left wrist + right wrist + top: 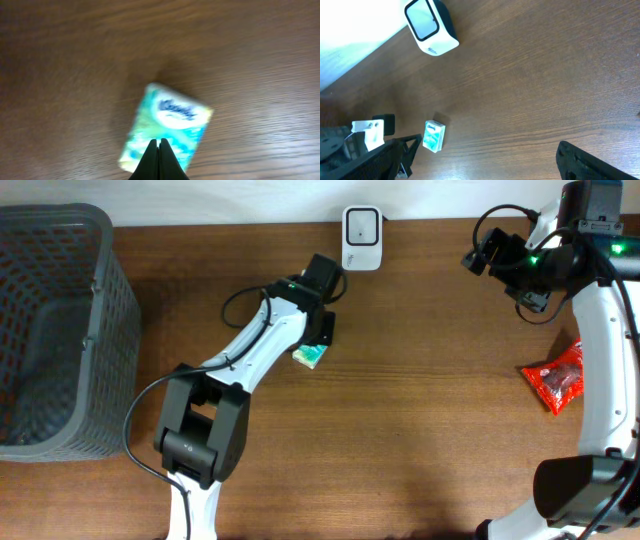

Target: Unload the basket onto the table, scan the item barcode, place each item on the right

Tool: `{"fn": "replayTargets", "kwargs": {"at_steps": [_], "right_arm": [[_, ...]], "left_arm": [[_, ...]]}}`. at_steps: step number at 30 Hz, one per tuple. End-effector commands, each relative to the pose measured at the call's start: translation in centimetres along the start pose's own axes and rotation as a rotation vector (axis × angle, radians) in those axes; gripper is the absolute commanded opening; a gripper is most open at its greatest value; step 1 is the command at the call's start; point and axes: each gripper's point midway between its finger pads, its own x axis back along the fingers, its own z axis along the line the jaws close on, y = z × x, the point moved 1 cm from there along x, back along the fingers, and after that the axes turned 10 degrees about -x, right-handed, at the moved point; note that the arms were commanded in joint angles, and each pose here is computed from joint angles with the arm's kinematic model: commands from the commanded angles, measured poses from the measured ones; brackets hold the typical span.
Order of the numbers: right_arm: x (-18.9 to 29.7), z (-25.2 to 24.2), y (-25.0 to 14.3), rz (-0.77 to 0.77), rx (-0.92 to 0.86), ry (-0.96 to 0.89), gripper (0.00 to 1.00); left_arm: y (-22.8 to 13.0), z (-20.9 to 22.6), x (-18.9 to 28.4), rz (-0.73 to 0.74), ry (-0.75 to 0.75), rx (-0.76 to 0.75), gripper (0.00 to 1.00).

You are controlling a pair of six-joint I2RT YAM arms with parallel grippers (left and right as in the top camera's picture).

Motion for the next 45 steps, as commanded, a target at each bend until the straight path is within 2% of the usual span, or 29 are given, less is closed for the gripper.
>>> {"fn": "replayTargets", "kwargs": {"at_steps": [1, 5, 8, 11, 26, 36, 40, 45], "right_arm": [[-0.2, 0.1, 0.0, 0.004, -0.005, 0.001, 0.98], [-0.2, 0.1, 0.0, 0.004, -0.005, 0.001, 0.98], [-0.2, 0.1, 0.0, 0.004, -0.005, 0.001, 0.99], [-0.2, 0.1, 0.0, 0.004, -0.005, 0.001, 0.98], [-0.2, 0.1, 0.0, 0.004, -0.005, 0.001, 0.98], [-0.2, 0.1, 0.0, 0.004, -0.005, 0.001, 0.98], [-0.2, 0.1, 0.0, 0.004, -0.005, 0.001, 0.99], [-0.2, 0.1, 0.0, 0.004, -0.005, 0.001, 0.98]], "left_arm": [[-1.7, -0.5, -1.2, 0.029, -0.024, 0.002, 0.0], [-1.5, -1.1, -2.0, -0.002, -0.058, 0.003, 0.0], [-1.2, -2.7, -1.9, -0.011, -0.146, 0.0, 0.0], [-1.3, -3.2, -1.8, -0.011, -0.15, -0.009, 0.0], [-1.1, -1.5, -2.0, -0.025, -0.035, -0.011, 0.0], [-4.3, -3.9, -5.0, 0.095, -0.127, -0.033, 0.0], [-4.7, -5.2, -5.0, 0.115, -0.202, -0.005, 0.0], [-4.7, -5.3, -5.0, 0.116, -0.206, -0.007, 0.0]]}}
